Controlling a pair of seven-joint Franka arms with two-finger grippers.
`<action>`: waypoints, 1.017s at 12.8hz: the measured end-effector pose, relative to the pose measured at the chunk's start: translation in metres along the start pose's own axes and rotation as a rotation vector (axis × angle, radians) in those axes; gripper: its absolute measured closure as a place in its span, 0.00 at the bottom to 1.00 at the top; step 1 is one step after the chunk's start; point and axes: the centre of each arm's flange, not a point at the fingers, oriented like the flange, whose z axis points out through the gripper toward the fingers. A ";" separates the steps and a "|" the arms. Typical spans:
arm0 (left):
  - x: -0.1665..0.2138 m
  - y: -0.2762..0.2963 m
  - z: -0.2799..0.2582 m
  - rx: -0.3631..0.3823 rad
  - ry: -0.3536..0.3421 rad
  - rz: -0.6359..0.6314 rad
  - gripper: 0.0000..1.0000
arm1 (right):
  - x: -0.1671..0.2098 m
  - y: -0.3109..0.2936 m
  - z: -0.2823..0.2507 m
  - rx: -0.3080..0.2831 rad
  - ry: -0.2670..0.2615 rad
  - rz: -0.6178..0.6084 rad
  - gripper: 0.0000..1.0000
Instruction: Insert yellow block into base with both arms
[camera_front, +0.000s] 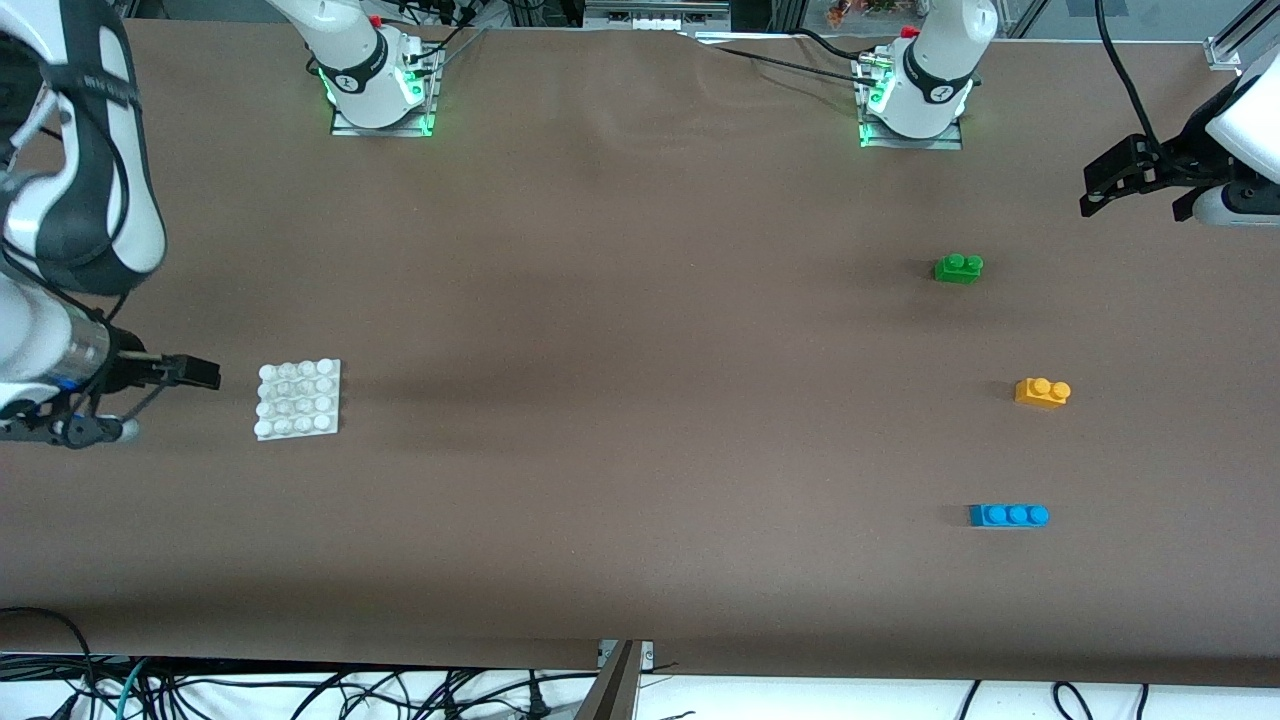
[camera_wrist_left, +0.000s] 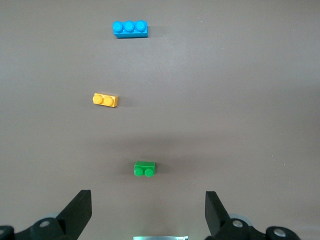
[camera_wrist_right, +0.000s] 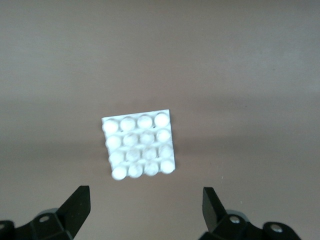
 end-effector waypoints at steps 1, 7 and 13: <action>0.000 0.001 0.000 0.000 0.000 0.001 0.00 | 0.006 0.003 0.027 -0.001 0.000 -0.001 0.00; 0.000 0.004 0.000 0.001 0.000 0.007 0.00 | 0.001 -0.003 0.143 -0.013 0.007 -0.055 0.00; 0.000 0.003 0.000 0.001 0.000 0.006 0.00 | 0.000 -0.006 0.176 -0.011 -0.034 -0.099 0.00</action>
